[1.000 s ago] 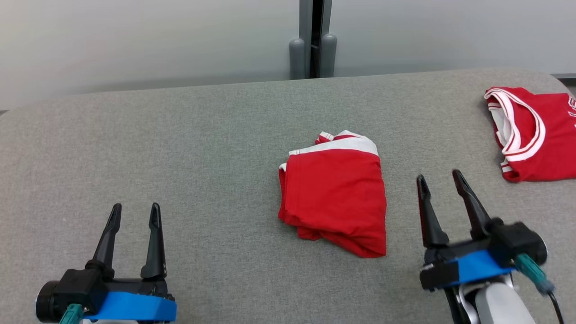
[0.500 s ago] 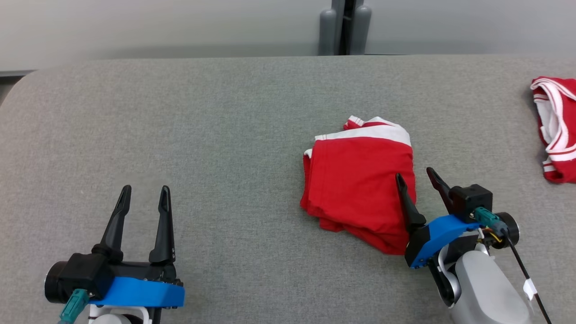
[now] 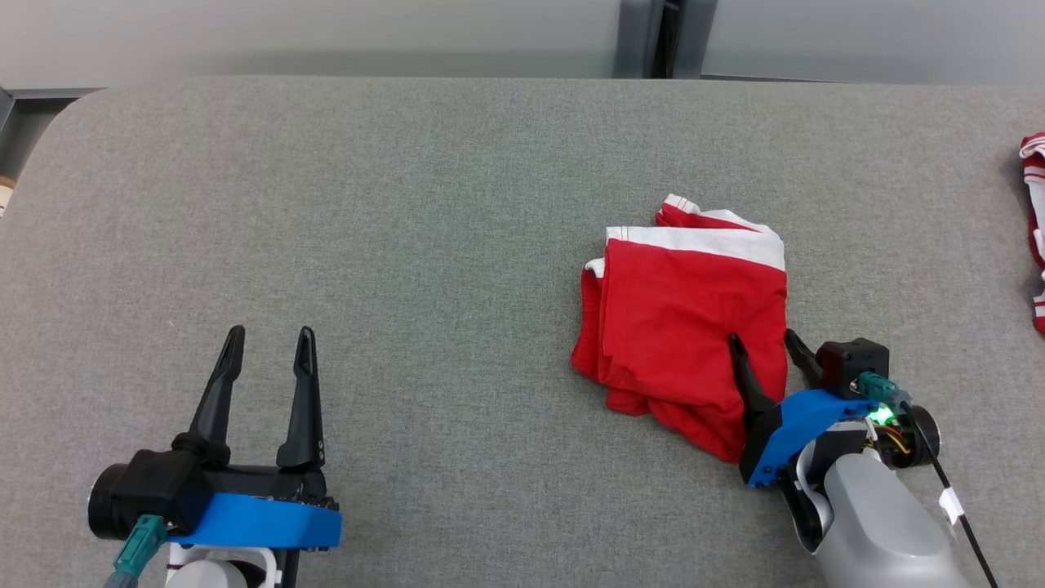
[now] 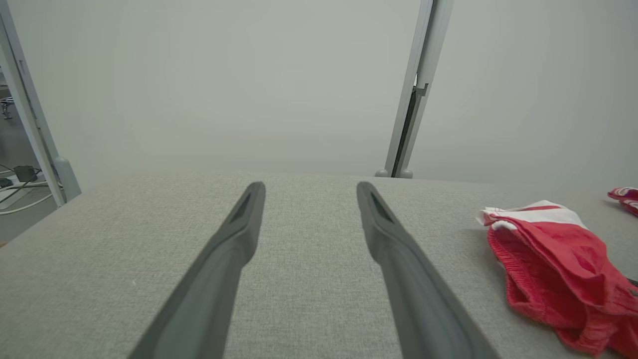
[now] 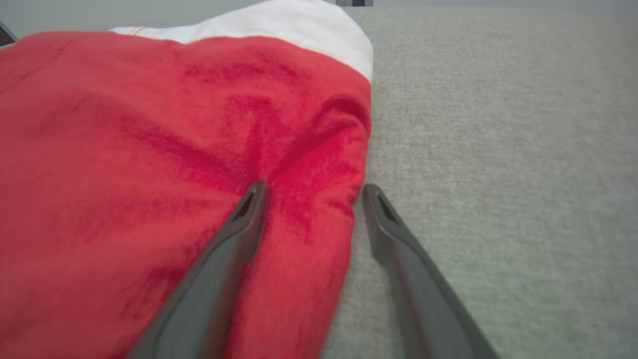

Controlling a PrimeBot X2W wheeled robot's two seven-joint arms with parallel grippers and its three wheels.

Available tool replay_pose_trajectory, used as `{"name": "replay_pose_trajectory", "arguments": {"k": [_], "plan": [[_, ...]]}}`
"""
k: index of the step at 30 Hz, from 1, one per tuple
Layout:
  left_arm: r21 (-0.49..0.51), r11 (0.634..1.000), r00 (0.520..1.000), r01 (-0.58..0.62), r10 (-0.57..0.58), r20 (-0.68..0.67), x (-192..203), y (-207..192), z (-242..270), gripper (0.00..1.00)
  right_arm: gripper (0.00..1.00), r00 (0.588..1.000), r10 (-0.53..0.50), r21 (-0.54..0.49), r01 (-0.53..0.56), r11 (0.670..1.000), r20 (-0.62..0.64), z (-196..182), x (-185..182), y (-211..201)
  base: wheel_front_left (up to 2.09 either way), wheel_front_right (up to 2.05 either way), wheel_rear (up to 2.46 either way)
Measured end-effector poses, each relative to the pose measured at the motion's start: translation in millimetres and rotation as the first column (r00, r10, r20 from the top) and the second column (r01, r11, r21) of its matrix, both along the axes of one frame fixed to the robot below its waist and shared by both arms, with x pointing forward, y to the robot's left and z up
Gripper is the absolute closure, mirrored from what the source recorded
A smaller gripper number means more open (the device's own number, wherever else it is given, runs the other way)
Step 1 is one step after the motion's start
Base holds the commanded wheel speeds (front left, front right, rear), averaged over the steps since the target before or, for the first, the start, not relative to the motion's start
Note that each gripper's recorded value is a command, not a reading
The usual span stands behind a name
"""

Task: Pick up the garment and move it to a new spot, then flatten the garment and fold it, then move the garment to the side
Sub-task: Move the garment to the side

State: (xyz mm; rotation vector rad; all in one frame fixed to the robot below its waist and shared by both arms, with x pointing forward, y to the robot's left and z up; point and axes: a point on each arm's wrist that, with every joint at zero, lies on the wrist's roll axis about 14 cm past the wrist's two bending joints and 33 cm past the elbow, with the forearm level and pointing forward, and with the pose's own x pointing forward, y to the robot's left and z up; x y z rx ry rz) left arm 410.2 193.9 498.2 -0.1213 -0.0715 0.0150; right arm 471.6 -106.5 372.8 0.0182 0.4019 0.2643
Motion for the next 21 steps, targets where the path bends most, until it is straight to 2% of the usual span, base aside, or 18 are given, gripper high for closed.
{"name": "replay_pose_trajectory", "arguments": {"k": [1,2,3,11,15,16,21], "plan": [[0.000,1.000,1.000,0.000,0.000,-0.001,0.0,0.1,-0.3,0.00,0.46,1.000,-0.001,0.006,0.001,1.000,-0.005,-1.2,-0.3,1.2,0.00,0.00,0.00],[-0.001,1.000,1.000,-0.001,0.001,-0.001,0.1,0.1,-0.3,0.00,0.46,1.000,-0.006,0.020,0.006,1.000,-0.007,-1.0,0.1,2.2,0.00,0.00,0.00],[-0.001,1.000,1.000,-0.001,0.001,-0.001,0.2,0.1,-0.4,0.00,1.00,1.000,-0.014,0.036,0.014,0.999,-0.008,-0.6,0.5,3.0,0.00,0.00,0.00],[-0.011,1.000,1.000,0.028,-0.028,-0.003,7.1,-10.9,-3.1,0.00,1.00,0.999,-0.031,0.057,0.030,0.998,0.029,8.7,1.1,-3.3,0.00,0.00,0.00],[-0.020,0.998,0.998,0.067,-0.068,-0.007,14.8,-24.9,-6.8,0.00,1.00,0.993,-0.084,0.026,0.082,0.996,0.080,19.3,1.0,-38.8,0.00,0.00,0.00],[-0.025,0.995,0.996,0.094,-0.094,-0.009,19.6,-34.0,-8.8,0.00,1.00,0.989,-0.114,0.003,0.114,0.993,0.097,21.3,-5.3,-60.0,0.00,0.00,0.00],[-0.028,0.985,0.985,0.171,-0.171,-0.005,33.9,-60.7,-12.1,0.00,1.00,0.973,-0.202,-0.048,0.209,0.977,0.114,22.9,-26.7,-112.4,0.00,0.00,0.00]]}}
